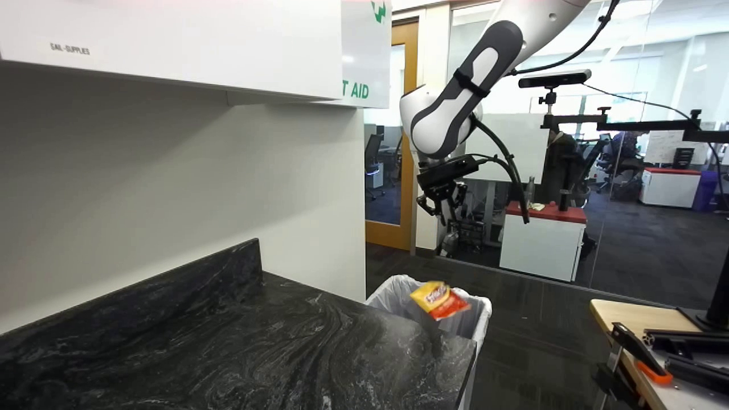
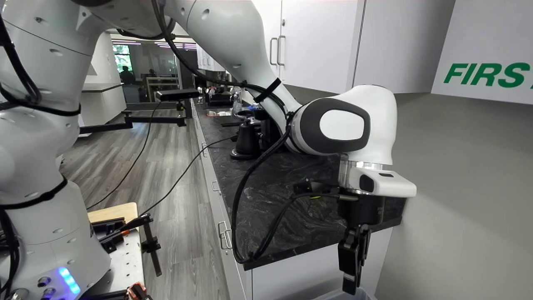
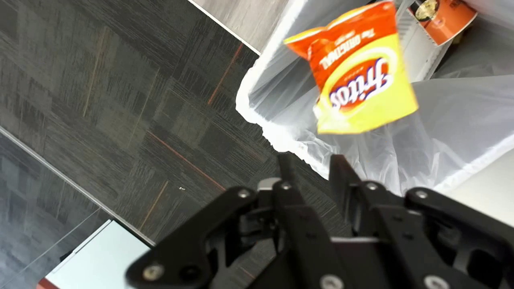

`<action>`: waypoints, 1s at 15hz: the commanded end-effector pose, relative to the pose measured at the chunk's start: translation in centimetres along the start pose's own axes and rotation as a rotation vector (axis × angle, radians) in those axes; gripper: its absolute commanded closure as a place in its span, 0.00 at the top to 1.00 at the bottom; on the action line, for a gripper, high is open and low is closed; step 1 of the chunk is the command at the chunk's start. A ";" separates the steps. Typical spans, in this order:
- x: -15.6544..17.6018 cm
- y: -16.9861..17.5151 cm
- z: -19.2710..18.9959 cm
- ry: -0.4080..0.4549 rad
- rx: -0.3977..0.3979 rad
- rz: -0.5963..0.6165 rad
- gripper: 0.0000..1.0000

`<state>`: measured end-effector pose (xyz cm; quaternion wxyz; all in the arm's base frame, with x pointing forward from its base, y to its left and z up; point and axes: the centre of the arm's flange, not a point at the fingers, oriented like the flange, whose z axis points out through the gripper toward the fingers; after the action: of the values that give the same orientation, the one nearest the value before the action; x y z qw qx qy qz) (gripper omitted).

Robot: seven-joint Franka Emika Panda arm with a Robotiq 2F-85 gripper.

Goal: Throw the Fritos packet in the bin

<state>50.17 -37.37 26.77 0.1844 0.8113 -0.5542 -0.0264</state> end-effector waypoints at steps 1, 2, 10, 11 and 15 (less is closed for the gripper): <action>0.0 0.6 0.0 0.020 0.003 0.006 0.60; 0.0 0.6 0.0 0.020 0.003 0.007 0.66; -1.2 -0.2 -0.4 0.002 -0.019 -0.009 1.00; -1.5 -0.4 -0.5 0.001 -0.019 -0.015 1.00; -1.0 -1.4 -0.4 0.004 -0.005 -0.020 1.00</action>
<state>51.13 -35.85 26.48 0.1872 0.8163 -0.5457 -0.0281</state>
